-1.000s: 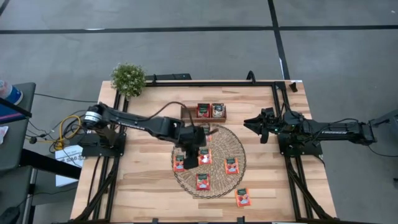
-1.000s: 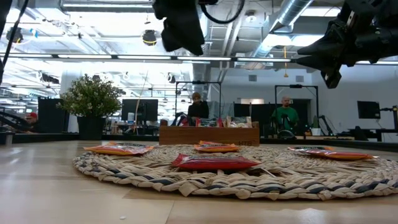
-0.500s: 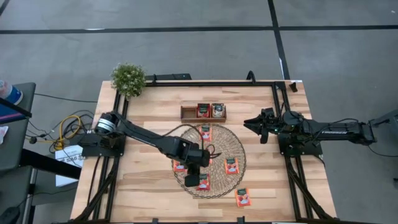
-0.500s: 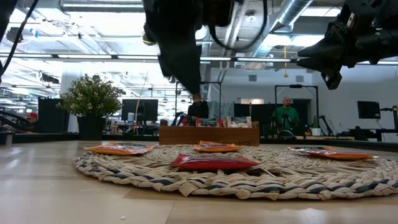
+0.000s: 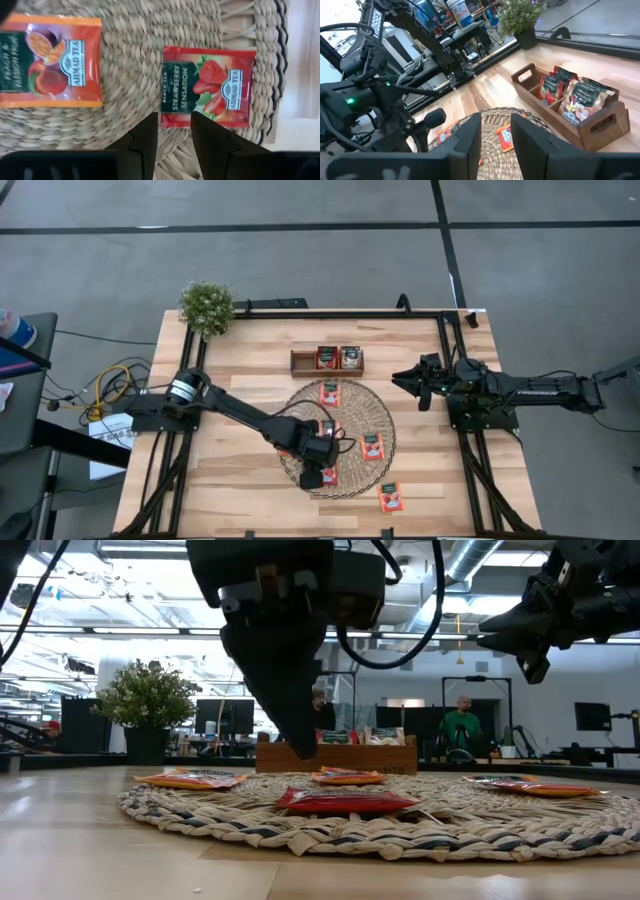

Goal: Pick & Place Tea
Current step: Put the red tea bag into the middle section of the wooden organizer

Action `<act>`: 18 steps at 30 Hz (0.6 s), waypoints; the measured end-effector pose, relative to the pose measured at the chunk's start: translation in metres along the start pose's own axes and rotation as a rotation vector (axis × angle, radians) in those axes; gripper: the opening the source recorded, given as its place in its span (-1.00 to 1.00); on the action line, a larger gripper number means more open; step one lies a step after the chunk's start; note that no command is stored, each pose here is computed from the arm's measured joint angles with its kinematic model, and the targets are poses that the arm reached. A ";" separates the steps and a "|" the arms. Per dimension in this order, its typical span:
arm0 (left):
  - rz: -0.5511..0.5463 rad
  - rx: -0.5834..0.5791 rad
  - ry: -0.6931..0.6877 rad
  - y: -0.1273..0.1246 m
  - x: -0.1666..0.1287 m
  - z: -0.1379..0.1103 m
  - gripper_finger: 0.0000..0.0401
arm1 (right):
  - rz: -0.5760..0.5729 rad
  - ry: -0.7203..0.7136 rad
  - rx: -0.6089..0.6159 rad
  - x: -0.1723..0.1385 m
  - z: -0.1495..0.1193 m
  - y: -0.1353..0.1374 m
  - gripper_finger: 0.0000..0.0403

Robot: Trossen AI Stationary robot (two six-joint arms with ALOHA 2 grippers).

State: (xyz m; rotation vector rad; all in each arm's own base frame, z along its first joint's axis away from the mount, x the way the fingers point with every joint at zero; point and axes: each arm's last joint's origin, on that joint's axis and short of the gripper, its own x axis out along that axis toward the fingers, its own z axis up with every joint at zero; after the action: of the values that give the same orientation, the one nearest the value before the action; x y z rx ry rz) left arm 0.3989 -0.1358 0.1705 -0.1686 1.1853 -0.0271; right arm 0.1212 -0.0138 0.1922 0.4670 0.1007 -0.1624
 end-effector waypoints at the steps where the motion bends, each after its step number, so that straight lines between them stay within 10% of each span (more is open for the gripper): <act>1: 0.012 -0.003 -0.011 -0.001 0.000 0.000 -0.46 | 0.000 0.001 0.000 0.000 0.000 0.000 -0.52; 18: 0.026 -0.036 -0.036 -0.004 0.002 0.000 -0.46 | 0.000 0.001 0.000 0.000 0.000 0.000 -0.52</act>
State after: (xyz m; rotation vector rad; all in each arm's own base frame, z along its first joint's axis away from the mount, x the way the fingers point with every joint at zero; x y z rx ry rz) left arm 0.4002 -0.1402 0.1694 -0.1853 1.1522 0.0200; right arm 0.1213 -0.0138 0.1921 0.4666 0.1018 -0.1623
